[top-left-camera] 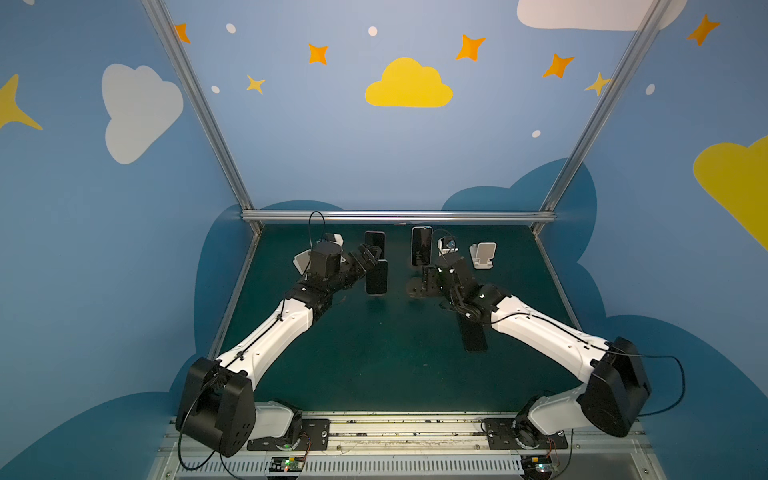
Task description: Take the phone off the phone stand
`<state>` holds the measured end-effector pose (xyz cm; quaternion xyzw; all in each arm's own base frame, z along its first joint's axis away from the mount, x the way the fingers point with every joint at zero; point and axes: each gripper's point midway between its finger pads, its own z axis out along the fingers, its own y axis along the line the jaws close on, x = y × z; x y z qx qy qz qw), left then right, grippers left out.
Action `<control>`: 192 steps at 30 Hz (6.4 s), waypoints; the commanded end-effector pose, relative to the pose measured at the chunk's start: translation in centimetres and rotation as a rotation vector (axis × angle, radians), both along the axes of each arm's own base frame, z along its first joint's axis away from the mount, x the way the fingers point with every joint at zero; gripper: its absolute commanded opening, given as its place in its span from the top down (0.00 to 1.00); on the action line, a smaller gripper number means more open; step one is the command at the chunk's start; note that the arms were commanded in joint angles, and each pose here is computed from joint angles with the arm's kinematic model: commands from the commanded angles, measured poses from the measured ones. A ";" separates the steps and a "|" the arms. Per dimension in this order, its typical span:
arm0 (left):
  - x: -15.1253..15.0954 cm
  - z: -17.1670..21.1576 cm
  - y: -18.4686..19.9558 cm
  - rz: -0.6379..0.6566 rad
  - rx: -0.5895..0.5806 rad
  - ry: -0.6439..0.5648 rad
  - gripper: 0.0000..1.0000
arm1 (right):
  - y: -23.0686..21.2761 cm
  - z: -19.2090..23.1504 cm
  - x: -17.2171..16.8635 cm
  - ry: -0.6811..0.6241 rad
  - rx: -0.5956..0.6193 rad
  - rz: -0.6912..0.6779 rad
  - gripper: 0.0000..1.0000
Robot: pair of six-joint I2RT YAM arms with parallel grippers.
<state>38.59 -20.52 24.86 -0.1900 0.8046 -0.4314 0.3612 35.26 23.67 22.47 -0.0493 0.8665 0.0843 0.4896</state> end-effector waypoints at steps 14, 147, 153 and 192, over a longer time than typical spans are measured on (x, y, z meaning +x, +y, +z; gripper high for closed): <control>-7.4 1.9 -10.0 -0.311 0.180 -0.139 0.00 | -6.0 -1.8 -7.8 0.083 0.028 0.023 0.31; -7.5 1.7 -9.3 -0.261 0.286 -0.184 0.00 | -4.0 -21.8 -4.4 0.695 -0.297 -0.075 0.21; -7.4 2.0 -9.1 -0.254 0.290 -0.197 0.00 | -2.8 -18.8 -4.2 0.677 -0.242 -0.035 0.15; -1.4 -9.6 -13.9 -0.224 0.984 -0.036 0.00 | -13.3 -4.6 -8.4 0.162 0.209 -0.113 0.10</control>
